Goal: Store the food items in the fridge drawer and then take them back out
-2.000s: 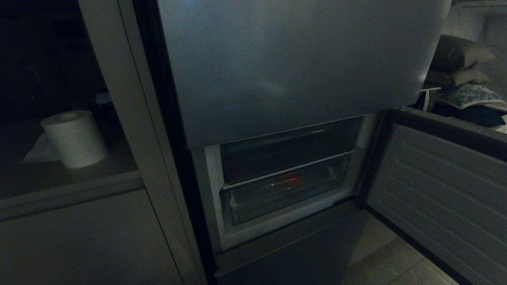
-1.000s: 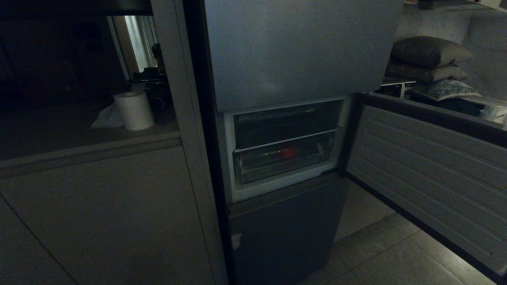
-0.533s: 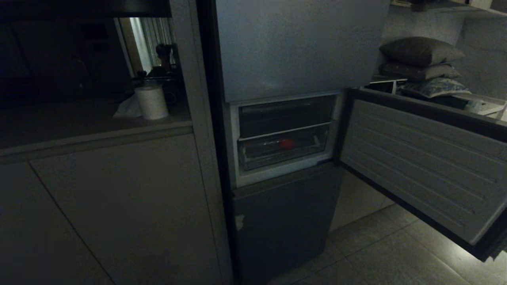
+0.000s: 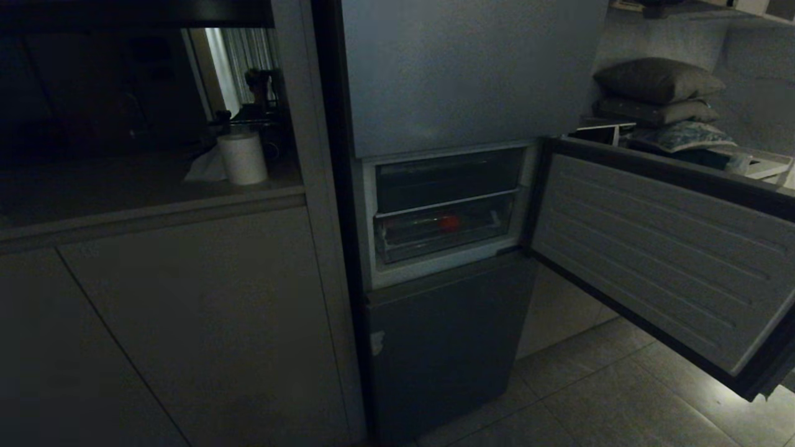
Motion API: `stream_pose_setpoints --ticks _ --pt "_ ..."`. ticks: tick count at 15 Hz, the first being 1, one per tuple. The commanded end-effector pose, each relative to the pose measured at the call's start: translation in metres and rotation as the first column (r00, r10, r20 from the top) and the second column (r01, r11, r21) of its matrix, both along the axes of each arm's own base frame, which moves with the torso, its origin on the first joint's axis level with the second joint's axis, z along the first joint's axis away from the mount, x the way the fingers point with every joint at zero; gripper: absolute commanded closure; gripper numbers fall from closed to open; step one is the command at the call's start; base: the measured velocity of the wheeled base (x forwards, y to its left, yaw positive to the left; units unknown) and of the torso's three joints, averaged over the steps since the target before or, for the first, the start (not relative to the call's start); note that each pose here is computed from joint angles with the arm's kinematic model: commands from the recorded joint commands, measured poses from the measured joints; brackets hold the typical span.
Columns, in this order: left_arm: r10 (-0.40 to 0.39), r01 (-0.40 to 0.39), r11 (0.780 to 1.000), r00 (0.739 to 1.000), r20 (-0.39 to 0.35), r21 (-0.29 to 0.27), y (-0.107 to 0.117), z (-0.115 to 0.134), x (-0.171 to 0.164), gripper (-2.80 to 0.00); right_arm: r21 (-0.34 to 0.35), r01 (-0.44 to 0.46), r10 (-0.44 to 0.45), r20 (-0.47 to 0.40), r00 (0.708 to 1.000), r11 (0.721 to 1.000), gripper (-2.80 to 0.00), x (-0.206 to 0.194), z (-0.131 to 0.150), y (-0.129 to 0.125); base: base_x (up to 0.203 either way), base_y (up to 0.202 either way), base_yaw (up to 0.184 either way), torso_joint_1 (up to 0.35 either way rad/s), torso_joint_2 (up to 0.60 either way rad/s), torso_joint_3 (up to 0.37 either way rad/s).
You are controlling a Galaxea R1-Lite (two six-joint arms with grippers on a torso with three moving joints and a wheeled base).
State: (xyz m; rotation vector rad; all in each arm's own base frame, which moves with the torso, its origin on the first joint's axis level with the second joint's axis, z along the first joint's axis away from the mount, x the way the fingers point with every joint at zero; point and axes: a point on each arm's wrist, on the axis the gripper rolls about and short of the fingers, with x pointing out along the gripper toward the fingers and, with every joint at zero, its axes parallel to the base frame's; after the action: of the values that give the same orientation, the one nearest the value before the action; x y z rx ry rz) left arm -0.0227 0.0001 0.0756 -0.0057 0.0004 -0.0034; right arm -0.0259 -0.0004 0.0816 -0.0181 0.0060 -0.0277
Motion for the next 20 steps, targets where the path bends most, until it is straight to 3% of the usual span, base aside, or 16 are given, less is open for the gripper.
stream_pose_setpoints --ticks 1,3,5,7,9,12,14,15,17,20 --pt "0.000 0.000 1.000 1.000 0.000 0.000 0.000 0.000 0.000 0.00 0.005 0.052 -0.052 0.028 0.998 0.999 0.00 -0.004 0.014 -0.001 0.000 0.000 0.000 0.000 0.00 0.000" --pt "0.000 0.000 1.000 1.000 0.000 0.000 0.000 0.000 0.000 0.00 0.052 0.128 -0.129 0.012 0.992 0.990 0.00 -0.007 0.041 -0.003 0.000 0.000 0.000 0.000 0.00 0.000" --pt "0.000 0.000 1.000 1.000 0.000 0.000 0.000 0.000 0.000 0.00 0.140 0.170 -0.162 -0.066 0.985 0.976 0.00 0.003 0.060 -0.003 0.000 0.000 0.000 0.000 0.00 0.000" --pt "0.000 0.000 1.000 1.000 0.000 0.000 0.000 0.000 0.000 0.00 0.253 0.273 -0.227 -0.196 0.954 0.928 0.00 0.032 0.080 -0.004 0.000 0.000 0.000 0.000 0.00 0.000" --pt "0.000 0.000 1.000 1.000 0.000 0.000 0.000 0.000 0.000 0.00 0.334 0.415 -0.335 -0.270 0.902 0.846 0.00 0.066 0.092 -0.013 0.000 0.000 0.000 0.000 0.00 0.000" --pt "0.000 0.000 1.000 1.000 0.000 0.000 0.000 0.000 0.000 0.00 0.428 0.596 -0.543 -0.253 0.801 0.680 0.00 0.097 0.102 -0.056 0.000 0.000 0.000 0.000 0.00 0.000" --pt "0.000 0.000 1.000 1.000 0.000 0.000 0.000 0.000 0.000 0.00 0.461 0.643 -0.612 -0.240 0.754 0.611 0.00 0.105 0.104 -0.089 0.000 0.000 0.000 0.000 0.00 0.000" --pt "0.000 0.000 1.000 1.000 0.000 0.000 0.000 0.000 0.000 0.00 0.464 0.656 -0.623 -0.248 0.742 0.596 0.00 0.110 0.101 -0.106 0.000 0.000 0.000 0.000 0.00 0.000" --pt "0.000 0.000 1.000 1.000 0.000 0.000 0.000 0.000 0.000 0.00 0.462 0.642 -0.614 -0.234 0.754 0.612 0.00 0.121 0.098 -0.128 0.000 0.000 0.000 0.000 0.00 0.000" --pt "0.000 0.000 1.000 1.000 0.000 0.000 0.000 0.000 0.000 0.00 0.474 0.647 -0.600 -0.272 0.752 0.597 0.00 0.145 0.084 -0.164 0.000 0.000 0.000 0.000 0.00 0.000"
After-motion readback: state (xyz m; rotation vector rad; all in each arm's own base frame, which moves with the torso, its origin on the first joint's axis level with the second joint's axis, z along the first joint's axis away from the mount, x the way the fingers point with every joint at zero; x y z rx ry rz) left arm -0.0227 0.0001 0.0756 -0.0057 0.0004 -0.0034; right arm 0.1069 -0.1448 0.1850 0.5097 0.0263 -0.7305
